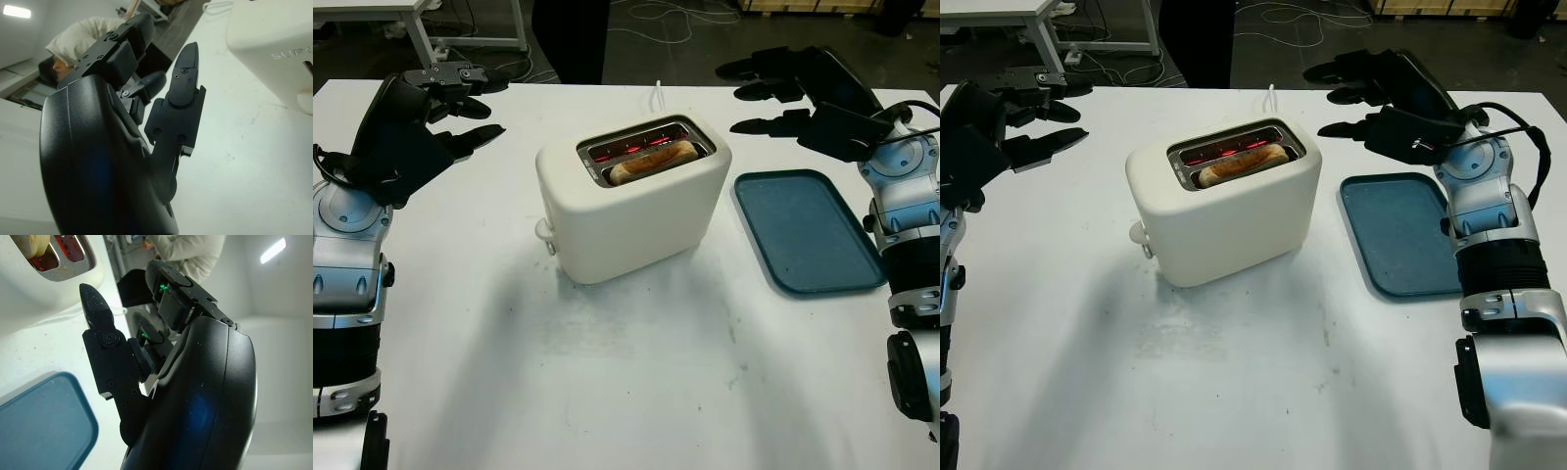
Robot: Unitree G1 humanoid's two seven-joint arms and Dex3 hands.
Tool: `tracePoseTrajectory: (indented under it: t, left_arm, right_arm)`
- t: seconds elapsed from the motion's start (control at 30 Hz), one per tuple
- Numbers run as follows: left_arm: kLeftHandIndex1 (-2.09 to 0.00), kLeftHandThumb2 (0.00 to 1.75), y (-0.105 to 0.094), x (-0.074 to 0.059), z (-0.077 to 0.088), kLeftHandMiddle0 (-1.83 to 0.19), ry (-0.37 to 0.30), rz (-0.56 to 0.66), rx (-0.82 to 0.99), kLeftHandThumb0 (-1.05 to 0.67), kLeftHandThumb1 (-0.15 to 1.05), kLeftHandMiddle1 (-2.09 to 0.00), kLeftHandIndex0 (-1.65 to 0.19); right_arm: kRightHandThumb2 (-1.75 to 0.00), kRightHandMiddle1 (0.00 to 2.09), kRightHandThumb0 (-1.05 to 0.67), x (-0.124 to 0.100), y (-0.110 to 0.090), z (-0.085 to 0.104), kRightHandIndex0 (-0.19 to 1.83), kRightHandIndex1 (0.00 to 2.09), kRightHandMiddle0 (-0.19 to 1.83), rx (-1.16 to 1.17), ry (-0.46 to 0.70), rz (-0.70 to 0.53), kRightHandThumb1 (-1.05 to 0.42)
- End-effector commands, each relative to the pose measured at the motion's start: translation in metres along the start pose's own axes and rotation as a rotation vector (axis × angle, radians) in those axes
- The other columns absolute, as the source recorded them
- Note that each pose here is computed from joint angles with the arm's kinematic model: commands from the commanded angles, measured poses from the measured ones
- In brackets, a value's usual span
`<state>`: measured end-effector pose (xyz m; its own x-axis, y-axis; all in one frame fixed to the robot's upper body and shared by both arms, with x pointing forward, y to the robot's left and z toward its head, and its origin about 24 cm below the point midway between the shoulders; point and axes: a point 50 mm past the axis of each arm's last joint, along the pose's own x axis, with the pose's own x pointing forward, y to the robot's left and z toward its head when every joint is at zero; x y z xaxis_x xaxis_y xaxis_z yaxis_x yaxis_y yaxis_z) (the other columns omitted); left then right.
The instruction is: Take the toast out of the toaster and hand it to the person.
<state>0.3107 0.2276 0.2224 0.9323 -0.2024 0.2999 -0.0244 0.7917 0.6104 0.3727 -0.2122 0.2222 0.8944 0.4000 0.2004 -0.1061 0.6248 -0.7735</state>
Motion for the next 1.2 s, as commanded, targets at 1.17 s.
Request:
tracePoseTrajectory:
  t: [1.17]
  left_arm:
    - [-0.25,0.13,0.0012,0.0035,0.0053,-0.31,-0.030,-0.004,-0.006,-0.24,0.89,-1.00,-0.62]
  right_arm:
    - [0.00,0.01,-0.26,-0.0014,0.0043,-0.0012,0.82,0.02,0.74,0.035,-0.004,-0.020,-0.77]
